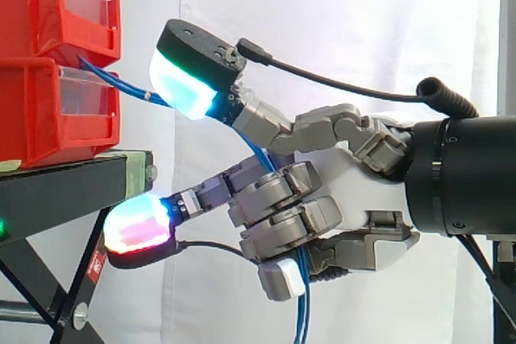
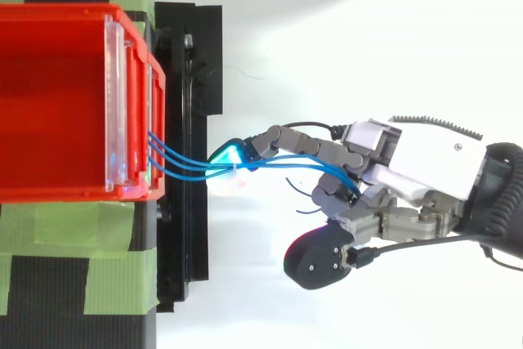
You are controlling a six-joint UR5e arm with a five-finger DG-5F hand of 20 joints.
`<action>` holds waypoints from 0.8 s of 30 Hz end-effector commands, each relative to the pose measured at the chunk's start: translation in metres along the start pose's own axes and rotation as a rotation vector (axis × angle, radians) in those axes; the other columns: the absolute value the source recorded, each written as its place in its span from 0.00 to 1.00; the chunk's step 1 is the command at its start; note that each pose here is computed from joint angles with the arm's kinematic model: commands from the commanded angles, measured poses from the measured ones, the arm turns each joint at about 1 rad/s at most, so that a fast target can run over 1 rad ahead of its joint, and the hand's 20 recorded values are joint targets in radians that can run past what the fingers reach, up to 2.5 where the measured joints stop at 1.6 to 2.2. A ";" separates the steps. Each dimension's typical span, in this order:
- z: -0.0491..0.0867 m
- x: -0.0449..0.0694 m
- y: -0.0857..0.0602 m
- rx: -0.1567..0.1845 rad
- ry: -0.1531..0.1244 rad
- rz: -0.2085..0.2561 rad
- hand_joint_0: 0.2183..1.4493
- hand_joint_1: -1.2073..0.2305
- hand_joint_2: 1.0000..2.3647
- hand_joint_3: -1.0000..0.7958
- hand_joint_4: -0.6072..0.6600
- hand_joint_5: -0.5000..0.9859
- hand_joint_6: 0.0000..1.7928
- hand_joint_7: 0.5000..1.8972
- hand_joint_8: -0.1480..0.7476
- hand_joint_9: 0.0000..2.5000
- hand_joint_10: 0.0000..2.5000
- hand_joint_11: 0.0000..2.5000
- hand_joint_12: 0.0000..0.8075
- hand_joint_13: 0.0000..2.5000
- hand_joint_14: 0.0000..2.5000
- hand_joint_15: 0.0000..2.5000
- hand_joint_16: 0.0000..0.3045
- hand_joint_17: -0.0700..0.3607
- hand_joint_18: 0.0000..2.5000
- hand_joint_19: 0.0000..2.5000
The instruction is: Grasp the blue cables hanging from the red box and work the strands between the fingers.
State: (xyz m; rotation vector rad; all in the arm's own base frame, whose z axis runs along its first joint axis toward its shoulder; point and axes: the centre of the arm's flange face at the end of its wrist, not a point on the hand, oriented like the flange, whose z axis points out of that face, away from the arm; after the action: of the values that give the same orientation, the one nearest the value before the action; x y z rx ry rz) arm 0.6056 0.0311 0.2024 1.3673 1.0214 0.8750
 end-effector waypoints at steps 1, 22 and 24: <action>0.000 0.000 0.000 0.000 0.000 0.000 0.37 0.49 0.00 0.00 0.73 0.36 0.01 0.35 0.66 0.71 1.00 1.00 0.85 0.82 1.00 0.72 0.78 0.58 1.00 0.29; 0.000 0.000 0.000 0.000 0.000 0.000 0.38 0.49 0.00 0.00 0.73 0.36 0.01 0.35 0.66 0.71 1.00 1.00 0.85 0.82 1.00 0.72 0.78 0.58 1.00 0.29; 0.000 0.000 0.000 0.000 0.000 0.000 0.38 0.49 0.00 0.00 0.73 0.36 0.01 0.35 0.66 0.71 1.00 1.00 0.85 0.82 1.00 0.72 0.78 0.58 1.00 0.29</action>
State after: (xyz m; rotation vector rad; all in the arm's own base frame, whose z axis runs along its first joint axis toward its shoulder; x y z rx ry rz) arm 0.6056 0.0311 0.2024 1.3673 1.0215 0.8748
